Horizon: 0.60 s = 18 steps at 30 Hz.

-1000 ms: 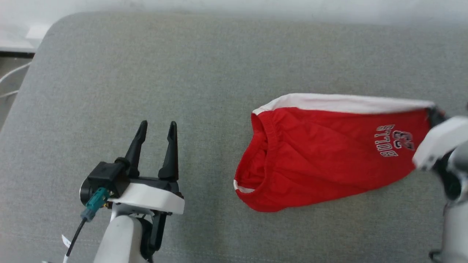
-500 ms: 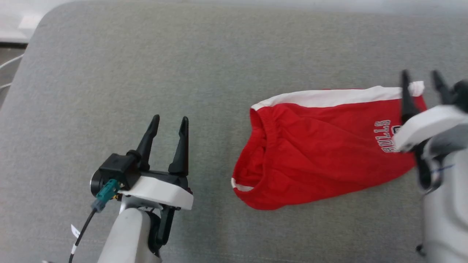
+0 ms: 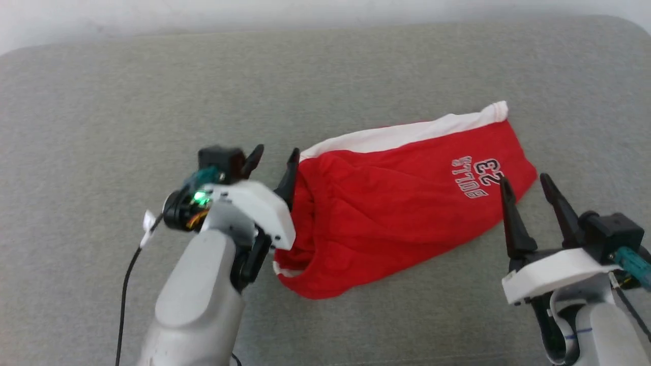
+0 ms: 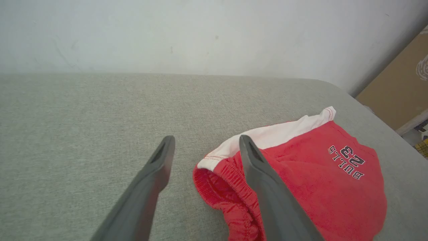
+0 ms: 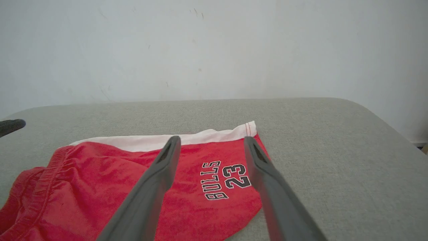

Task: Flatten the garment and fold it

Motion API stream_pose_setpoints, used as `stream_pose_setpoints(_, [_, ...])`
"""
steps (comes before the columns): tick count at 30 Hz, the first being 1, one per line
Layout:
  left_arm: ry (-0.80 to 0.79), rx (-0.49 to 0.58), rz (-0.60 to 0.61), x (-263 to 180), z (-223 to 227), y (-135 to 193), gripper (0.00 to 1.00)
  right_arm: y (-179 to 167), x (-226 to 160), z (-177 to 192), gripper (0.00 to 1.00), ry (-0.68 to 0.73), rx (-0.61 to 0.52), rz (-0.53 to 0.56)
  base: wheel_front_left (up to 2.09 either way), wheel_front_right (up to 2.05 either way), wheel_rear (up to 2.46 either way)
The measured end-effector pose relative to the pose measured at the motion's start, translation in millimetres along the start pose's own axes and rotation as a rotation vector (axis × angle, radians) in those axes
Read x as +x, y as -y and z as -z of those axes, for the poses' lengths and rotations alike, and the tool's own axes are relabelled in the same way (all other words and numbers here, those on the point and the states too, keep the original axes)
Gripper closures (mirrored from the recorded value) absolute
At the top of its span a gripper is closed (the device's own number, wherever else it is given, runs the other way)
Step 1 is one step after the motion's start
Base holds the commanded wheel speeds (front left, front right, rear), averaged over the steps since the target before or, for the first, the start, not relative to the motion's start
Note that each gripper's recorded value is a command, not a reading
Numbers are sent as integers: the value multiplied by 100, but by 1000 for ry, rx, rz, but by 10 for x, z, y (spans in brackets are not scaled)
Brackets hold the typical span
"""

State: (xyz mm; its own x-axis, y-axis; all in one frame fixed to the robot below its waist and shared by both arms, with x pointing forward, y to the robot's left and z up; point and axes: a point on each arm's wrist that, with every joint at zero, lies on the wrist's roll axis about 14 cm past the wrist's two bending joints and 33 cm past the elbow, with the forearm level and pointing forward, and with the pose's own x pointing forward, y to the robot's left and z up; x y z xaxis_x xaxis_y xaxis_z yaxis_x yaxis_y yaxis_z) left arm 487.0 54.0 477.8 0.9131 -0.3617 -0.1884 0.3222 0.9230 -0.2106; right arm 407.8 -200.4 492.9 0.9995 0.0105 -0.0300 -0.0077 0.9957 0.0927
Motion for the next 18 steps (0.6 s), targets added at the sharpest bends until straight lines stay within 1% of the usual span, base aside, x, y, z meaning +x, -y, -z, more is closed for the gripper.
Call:
stream_pose_setpoints(5, [-197,26,22,252,250,88,0,65,-65,23,0,-9,22,22,0,0,0])
stream_pose_setpoints(8, [-324,83,-1,321,468,22,0,88,-81,54,0,-18,30,29,0,0,0])
stream_pose_setpoints(13, [-484,166,-37,358,749,-121,0,112,-97,97,0,-30,35,37,0,0,0])
stream_pose_setpoints(18, [-530,203,-35,443,786,-128,0,100,-104,141,0,-44,36,35,0,0,0])
